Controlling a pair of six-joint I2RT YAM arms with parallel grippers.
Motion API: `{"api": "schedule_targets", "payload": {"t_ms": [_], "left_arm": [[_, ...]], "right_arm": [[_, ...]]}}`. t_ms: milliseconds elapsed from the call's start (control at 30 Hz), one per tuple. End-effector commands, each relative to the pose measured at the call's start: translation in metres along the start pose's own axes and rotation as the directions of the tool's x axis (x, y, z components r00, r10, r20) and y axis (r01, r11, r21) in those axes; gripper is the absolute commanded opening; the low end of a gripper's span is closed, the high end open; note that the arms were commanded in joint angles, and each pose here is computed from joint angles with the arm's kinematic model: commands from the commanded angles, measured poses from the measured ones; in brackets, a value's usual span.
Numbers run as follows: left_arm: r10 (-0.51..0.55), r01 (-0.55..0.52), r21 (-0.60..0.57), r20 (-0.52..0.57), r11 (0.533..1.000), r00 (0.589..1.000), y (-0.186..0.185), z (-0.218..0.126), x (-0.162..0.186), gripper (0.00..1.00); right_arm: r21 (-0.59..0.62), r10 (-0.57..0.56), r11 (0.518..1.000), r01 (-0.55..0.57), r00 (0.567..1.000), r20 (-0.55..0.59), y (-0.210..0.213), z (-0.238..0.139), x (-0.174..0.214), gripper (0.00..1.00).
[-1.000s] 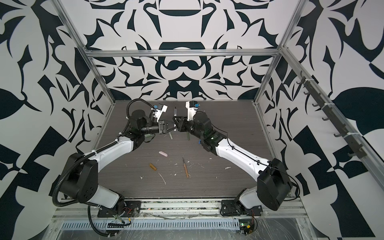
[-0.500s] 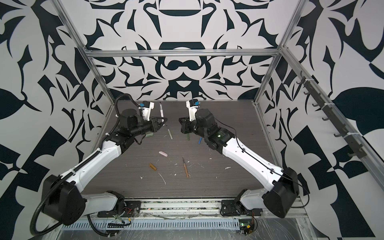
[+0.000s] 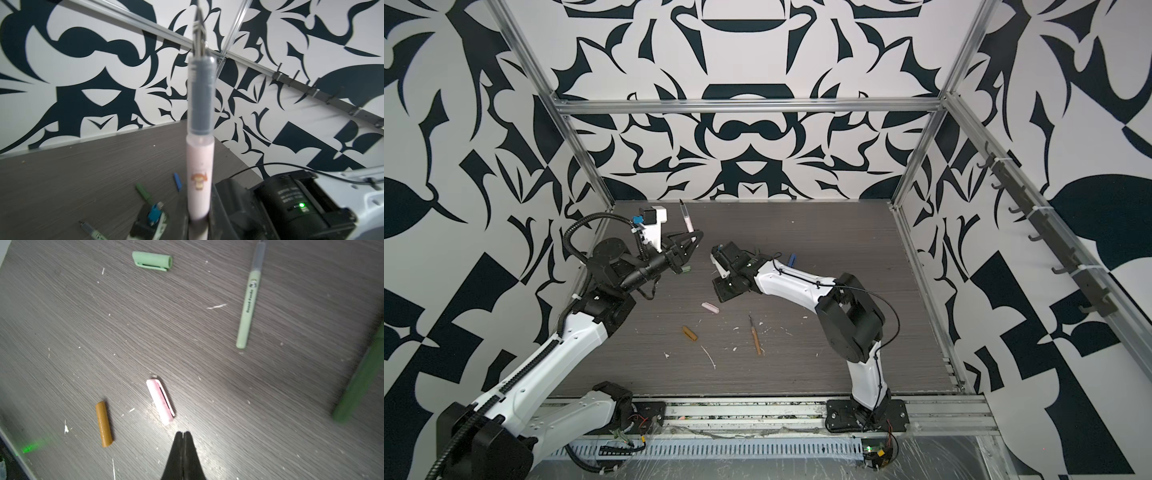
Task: Insert the pens into the pen caps
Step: 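Move the right gripper down to the pink cap and close on it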
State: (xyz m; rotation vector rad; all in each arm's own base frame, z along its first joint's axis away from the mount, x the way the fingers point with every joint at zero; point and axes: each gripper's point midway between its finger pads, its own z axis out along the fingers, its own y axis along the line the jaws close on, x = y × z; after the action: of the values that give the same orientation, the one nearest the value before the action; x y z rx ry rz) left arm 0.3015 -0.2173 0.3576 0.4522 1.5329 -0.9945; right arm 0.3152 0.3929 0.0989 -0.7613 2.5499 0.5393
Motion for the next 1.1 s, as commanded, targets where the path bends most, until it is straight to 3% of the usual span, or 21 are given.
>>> {"api": "schedule_targets", "payload": {"t_ms": [0, 233, 533, 1067], "left_arm": [[0.082, -0.088, 0.117, 0.049, 0.989, 0.995, -0.026, -0.006, -0.014, 0.0], [0.075, -0.08, 0.07, 0.067, 0.994, 0.995, -0.02, -0.008, -0.017, 0.0], [0.075, -0.07, -0.045, 0.113, 0.996, 0.991, -0.001, -0.015, -0.019, 0.0], [0.055, -0.05, -0.044, 0.113, 0.998, 0.992, 0.0, -0.014, -0.018, 0.0]], "right_arm": [[0.054, -0.086, 0.995, 0.086, 0.996, -0.006, 0.004, -0.008, -0.009, 0.07], [0.1, -0.168, 0.98, 0.169, 0.986, -0.025, 0.01, -0.003, -0.011, 0.09], [0.166, -0.351, 0.917, 0.362, 0.932, -0.091, 0.033, 0.012, -0.016, 0.09], [0.082, -0.389, 0.906, 0.414, 0.894, -0.222, 0.04, 0.05, 0.003, 0.17]]}}
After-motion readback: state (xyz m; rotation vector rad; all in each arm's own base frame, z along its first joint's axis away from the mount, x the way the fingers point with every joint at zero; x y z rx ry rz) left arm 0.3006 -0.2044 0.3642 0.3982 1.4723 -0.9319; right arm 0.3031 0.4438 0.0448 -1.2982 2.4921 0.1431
